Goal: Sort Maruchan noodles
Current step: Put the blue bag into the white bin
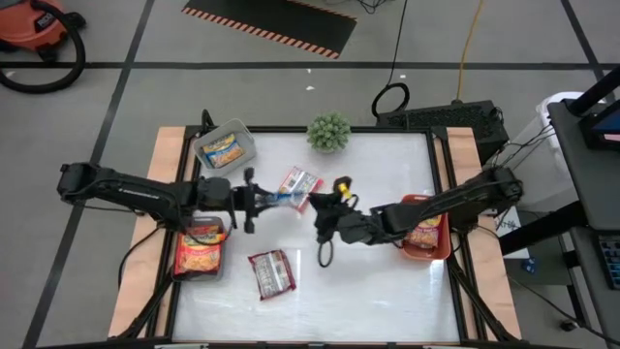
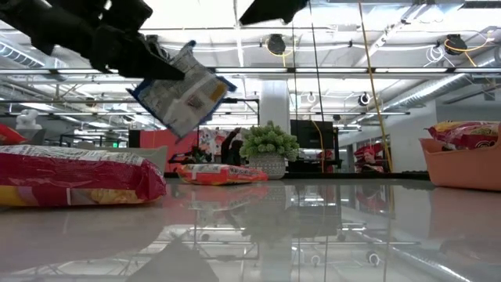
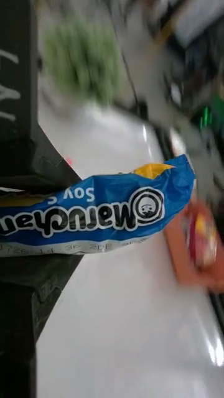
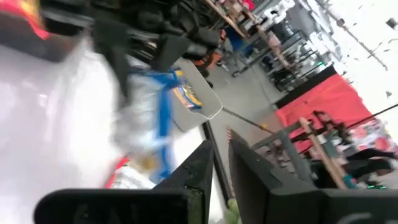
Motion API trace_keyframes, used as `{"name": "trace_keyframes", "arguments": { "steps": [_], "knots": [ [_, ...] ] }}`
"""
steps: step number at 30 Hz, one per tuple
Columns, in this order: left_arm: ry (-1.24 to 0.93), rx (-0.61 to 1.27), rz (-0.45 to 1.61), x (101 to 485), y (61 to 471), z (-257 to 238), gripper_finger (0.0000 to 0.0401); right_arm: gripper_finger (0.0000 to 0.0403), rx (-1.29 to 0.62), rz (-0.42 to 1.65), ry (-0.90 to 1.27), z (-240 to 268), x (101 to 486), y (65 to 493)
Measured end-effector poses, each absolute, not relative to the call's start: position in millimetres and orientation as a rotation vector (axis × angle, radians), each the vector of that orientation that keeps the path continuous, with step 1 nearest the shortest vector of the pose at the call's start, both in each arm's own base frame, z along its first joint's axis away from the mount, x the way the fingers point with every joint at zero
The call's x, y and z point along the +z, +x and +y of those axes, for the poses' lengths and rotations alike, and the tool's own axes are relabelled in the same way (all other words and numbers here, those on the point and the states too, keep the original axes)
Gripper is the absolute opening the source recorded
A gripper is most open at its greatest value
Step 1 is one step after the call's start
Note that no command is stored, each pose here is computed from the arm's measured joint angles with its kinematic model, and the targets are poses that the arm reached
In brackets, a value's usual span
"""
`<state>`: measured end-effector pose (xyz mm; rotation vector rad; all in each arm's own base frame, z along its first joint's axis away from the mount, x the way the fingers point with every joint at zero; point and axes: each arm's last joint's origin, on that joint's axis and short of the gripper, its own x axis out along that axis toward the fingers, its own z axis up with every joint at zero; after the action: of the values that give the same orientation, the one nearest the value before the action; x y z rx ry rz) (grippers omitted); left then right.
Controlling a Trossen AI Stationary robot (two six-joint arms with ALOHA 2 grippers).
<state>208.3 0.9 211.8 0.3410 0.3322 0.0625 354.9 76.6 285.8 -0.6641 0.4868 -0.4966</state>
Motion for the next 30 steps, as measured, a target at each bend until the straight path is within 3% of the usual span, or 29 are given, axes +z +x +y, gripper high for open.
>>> {"name": "trace_keyframes", "arguments": {
  "steps": [12, 18, 30],
  "knots": [
    [0.629, 0.689, 0.446, 241, 163, 24, 0.0124, 0.0050, -0.477, 0.500, -0.452, 81, 324, 297],
    [0.744, 0.830, 0.606, 239, 156, 50, 0.0124, 0.0050, -0.464, 0.504, -0.437, 85, 325, 292],
    [0.551, 1.073, 0.888, 209, 146, 102, 0.0124, 0.0050, -0.444, 0.501, -0.410, 86, 324, 293]
  ]
}}
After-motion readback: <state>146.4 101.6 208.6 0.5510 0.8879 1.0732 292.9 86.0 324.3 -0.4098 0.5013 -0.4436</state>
